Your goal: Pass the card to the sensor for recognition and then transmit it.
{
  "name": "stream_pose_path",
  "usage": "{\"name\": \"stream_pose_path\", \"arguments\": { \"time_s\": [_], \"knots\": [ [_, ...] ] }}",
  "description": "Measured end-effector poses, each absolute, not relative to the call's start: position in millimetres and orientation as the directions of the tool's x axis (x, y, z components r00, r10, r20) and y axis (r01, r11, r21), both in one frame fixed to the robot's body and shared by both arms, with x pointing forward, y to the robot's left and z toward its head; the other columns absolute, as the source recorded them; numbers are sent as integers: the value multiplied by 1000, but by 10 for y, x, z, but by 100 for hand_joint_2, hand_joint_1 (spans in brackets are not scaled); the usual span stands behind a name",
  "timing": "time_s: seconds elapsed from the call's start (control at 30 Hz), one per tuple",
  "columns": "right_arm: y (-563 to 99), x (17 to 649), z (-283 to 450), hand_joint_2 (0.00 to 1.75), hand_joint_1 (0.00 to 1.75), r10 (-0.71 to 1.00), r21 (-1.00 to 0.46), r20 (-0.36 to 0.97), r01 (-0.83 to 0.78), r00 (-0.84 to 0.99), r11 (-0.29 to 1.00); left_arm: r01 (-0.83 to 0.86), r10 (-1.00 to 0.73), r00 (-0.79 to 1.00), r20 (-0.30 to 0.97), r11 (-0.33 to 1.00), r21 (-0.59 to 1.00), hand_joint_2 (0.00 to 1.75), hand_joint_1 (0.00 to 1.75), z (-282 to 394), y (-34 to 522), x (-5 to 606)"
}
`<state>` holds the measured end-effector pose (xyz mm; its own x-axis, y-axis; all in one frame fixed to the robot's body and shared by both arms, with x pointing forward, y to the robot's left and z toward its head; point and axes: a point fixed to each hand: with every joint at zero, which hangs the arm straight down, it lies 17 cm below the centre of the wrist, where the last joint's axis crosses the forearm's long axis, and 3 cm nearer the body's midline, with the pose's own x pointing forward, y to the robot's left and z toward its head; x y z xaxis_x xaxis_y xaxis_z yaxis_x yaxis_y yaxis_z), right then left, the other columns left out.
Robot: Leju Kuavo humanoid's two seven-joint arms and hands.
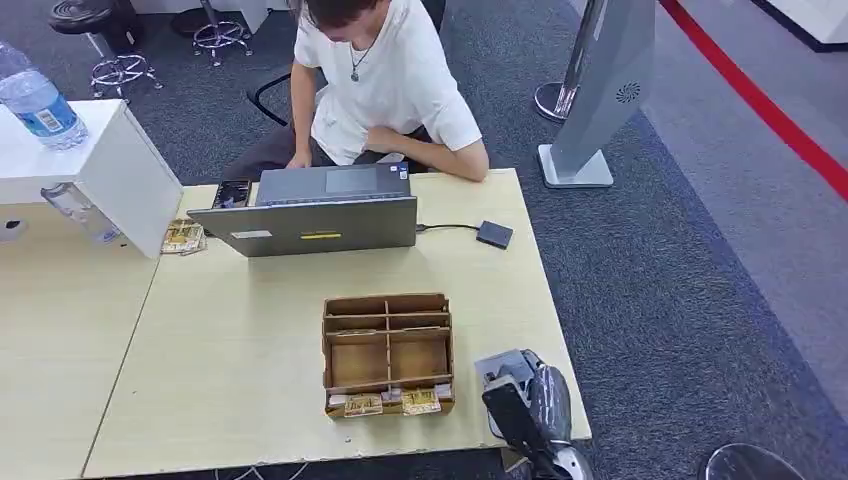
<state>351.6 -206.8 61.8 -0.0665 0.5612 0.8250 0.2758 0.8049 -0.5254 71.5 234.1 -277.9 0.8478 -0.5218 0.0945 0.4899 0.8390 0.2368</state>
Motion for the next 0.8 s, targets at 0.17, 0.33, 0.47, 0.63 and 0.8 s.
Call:
{"name": "stream_pose_path", "arguments": {
  "time_s": [0.17, 0.33, 0.47, 0.63, 0.8],
  "knots": [
    [-2057, 3527, 463, 175, 175, 568, -547, 822, 239, -28, 803, 487, -519, 850, 94, 841, 236, 0, 0, -2779, 2343, 712],
    [-2055, 3558, 388, 175, 175, 577, -561, 817, 220, -12, 798, 485, -517, 851, 93, 842, 237, 0, 0, -2780, 2350, 710],
    [-2061, 3584, 372, 175, 175, 584, -569, 812, 217, -5, 793, 484, -516, 852, 93, 842, 238, 0, 0, -2780, 2354, 710],
    [-2084, 3595, 370, 175, 175, 589, -574, 808, 223, 1, 788, 484, -516, 852, 93, 842, 239, 0, 0, -2780, 2356, 711],
    [-2096, 3600, 366, 175, 175, 588, -574, 809, 224, 3, 787, 484, -516, 852, 93, 842, 239, 0, 0, -2780, 2355, 712]
  ]
}}
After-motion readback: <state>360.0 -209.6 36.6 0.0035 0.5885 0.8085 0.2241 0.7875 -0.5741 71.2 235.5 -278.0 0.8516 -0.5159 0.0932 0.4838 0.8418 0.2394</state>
